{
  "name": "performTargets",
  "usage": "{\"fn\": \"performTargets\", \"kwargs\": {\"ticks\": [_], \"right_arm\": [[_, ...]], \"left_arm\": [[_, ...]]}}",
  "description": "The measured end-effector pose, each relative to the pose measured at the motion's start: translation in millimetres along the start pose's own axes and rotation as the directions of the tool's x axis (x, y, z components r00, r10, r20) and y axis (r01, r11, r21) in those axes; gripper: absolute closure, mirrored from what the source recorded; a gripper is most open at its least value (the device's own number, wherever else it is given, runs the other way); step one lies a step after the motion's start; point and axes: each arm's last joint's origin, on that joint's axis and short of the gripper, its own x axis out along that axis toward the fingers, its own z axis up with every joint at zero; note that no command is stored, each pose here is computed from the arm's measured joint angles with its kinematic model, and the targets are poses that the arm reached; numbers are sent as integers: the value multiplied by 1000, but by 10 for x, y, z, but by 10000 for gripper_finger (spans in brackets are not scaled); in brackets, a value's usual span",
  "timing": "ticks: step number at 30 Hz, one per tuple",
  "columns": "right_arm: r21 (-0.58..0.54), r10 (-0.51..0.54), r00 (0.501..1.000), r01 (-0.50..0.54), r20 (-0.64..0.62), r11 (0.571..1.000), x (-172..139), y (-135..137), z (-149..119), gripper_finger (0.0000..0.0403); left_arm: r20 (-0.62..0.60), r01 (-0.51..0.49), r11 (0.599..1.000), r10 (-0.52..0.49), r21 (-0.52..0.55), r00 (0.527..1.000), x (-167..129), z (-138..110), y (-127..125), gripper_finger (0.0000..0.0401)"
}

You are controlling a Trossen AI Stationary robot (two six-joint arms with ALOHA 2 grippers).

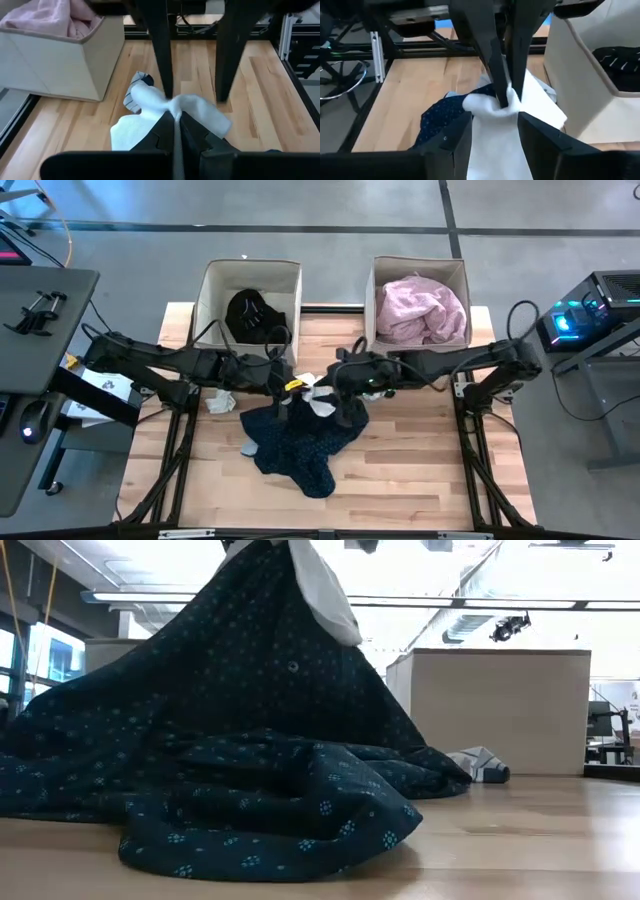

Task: Sort clothes
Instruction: Put the white long sock into the top right laundry bin

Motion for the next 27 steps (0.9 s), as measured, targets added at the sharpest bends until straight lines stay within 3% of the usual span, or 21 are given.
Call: {"fn": "performTargets", "kwargs": {"ticks": [4, 10, 14, 21, 27], "right_arm": [[2, -29, 1000, 29, -11, 1000, 137, 1, -45, 285], [39, -93, 995, 94, -27, 995, 193, -12, -80, 390], [63, -93, 995, 96, -41, 993, 144, -18, -81, 389], [172, -161, 981, 178, -107, 969, -440, -94, -48, 398], [249, -305, 946, 271, 107, 930, -1239, -249, 164, 399]], "left_arm": [[-4, 0, 1000, 0, 1, 1000, 0, -4, 0, 400], [-4, -4, 1000, 4, -26, 1000, 0, -4, 2, 396], [-45, 7, 998, -10, -63, 999, -1, -43, 1, 353], [-214, -43, 988, 11, -145, 977, 2, -246, 16, 256], [-252, -79, 971, 19, -228, 967, 36, -345, 15, 232]]}}
